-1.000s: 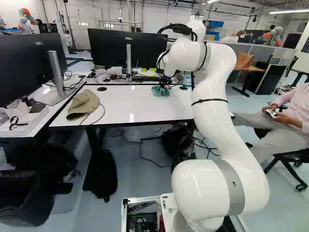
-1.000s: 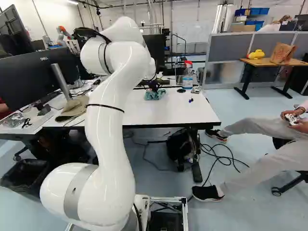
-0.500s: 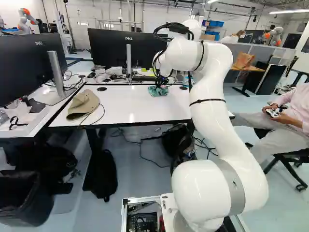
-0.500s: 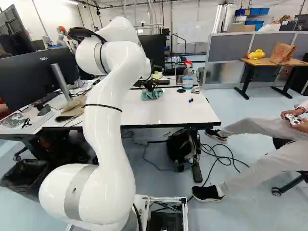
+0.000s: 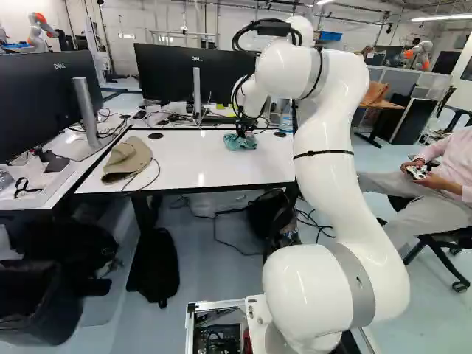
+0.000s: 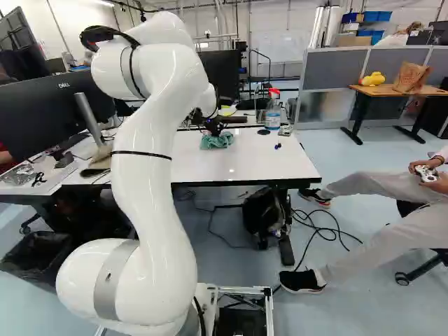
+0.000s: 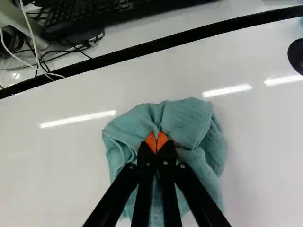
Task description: Clean the table with the green towel
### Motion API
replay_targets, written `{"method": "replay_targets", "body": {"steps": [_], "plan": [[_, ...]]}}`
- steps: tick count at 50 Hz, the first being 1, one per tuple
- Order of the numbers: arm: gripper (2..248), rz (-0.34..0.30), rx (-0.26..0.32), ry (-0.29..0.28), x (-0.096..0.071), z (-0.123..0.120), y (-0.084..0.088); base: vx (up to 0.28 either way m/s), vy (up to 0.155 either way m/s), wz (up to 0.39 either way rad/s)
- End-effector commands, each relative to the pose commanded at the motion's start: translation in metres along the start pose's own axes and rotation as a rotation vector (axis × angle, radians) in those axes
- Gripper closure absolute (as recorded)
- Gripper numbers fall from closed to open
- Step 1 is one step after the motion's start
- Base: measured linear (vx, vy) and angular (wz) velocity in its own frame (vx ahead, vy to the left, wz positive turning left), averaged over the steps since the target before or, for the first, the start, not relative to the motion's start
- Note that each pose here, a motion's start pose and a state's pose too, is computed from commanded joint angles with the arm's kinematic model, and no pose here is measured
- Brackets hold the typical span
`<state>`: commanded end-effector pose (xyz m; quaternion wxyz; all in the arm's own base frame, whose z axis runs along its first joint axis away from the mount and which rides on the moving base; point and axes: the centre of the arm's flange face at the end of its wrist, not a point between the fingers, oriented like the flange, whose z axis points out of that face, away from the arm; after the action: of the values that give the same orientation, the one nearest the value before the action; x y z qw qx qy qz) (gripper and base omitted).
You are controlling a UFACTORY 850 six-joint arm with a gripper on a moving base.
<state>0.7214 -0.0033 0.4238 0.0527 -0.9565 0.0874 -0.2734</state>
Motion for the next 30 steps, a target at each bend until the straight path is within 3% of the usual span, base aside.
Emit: {"method": "replay_targets", "body": {"steps": [18, 30], "plan": [[227, 0.018, -0.015, -0.026, -0.019, -0.018, 0.016, 0.000, 0.000, 0.000], [227, 0.044, -0.031, -0.026, -0.020, -0.022, 0.037, 0.000, 0.000, 0.000]]}}
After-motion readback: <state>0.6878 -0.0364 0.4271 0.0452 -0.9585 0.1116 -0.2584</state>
